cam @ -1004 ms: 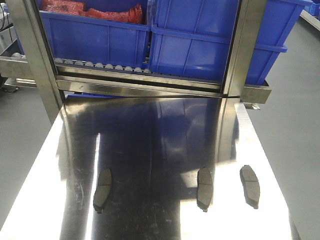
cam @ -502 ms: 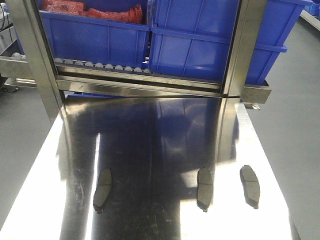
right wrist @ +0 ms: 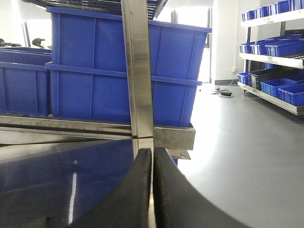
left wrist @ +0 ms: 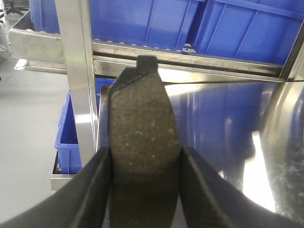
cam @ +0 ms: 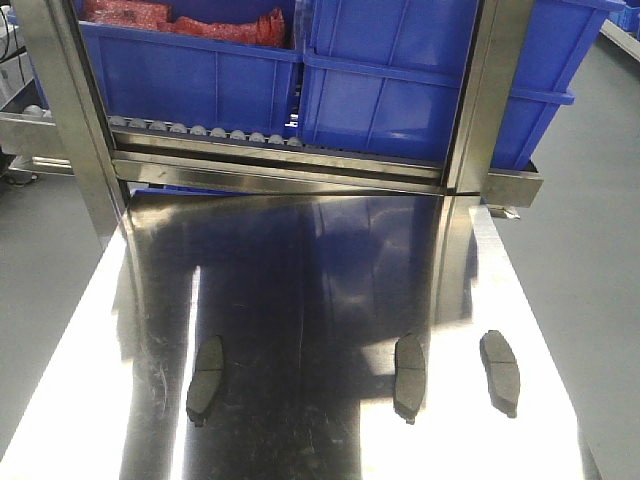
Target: Move and align brake pads A on conveyor
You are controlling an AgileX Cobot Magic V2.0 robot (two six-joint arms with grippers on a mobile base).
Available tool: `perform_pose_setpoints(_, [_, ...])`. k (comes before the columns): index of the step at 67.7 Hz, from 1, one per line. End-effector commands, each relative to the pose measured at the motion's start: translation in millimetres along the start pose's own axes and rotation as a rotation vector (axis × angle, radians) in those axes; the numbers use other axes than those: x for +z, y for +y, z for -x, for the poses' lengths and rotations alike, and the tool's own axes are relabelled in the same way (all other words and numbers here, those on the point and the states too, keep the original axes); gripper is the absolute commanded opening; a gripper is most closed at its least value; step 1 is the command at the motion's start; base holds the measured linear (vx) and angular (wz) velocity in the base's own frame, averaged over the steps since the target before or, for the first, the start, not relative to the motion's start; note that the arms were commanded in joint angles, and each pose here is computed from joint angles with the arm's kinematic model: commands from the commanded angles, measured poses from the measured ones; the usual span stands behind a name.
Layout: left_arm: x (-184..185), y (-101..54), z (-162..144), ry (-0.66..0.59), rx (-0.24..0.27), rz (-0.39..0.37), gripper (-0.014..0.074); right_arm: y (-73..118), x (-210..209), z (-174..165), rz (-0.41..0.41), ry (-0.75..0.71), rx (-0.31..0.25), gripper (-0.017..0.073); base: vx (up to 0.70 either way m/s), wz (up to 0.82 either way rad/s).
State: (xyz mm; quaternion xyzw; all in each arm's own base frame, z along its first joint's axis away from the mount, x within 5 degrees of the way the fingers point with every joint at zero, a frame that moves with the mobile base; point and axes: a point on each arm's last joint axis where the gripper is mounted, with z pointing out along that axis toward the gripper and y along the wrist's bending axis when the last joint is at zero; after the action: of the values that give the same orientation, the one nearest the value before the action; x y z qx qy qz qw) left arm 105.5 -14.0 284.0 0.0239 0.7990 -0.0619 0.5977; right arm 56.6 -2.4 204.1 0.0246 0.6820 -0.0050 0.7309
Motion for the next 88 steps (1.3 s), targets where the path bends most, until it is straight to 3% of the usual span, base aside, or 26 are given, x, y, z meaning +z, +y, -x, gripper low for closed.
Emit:
perform_pose_setpoints(1, [-4, -1.6, 19, -0.132, 0.000, -0.012, -0.0006, 0.5, -1, 4, 0.004, -0.075, -0.012, -0.0012, 0.00, 0.00])
perform_pose_setpoints(19, [-4, -1.6, 19, -0.132, 0.000, -0.012, -0.0006, 1.0, -2, 9, 0.010, -0.135, -0.002, -0.0012, 0.00, 0.00])
perform_pose_setpoints(27, [-4, -1.6, 19, -0.132, 0.000, -0.012, -0.0006, 0.9, -3, 18, 0.017, -0.219, 0.069, -0.0012, 0.00, 0.00])
perform_pose_setpoints(42, [-4, -1.6, 19, -0.132, 0.000, -0.012, -0.0006, 2.6, -8, 68, 0.022, -0.313, 0.051, -0.0012, 0.00, 0.00])
perform_pose_setpoints(57, [-4, -1.6, 19, -0.131, 0.000, -0.012, -0.0006, 2.4, 21, 110, -0.009, -0.022, 0.045, -0.0012, 0.00, 0.00])
perform_pose_setpoints(75, [-4, -1.6, 19, -0.131, 0.000, -0.012, -0.0006, 1.8, 68, 108, -0.032, 0.412, 0.030, -0.0012, 0.00, 0.00])
perform_pose_setpoints(80, [-4, -1.6, 19, -0.131, 0.000, -0.012, -0.0006, 2.5, 79, 102, -0.031, 0.519, 0.046, -0.0012, 0.00, 0.00])
perform_pose_setpoints(88, [-4, -1.6, 19, -0.131, 0.000, -0.012, -0.0006, 2.0, 92, 88, -0.031, 0.669, 0.021, -0.0012, 0.00, 0.00])
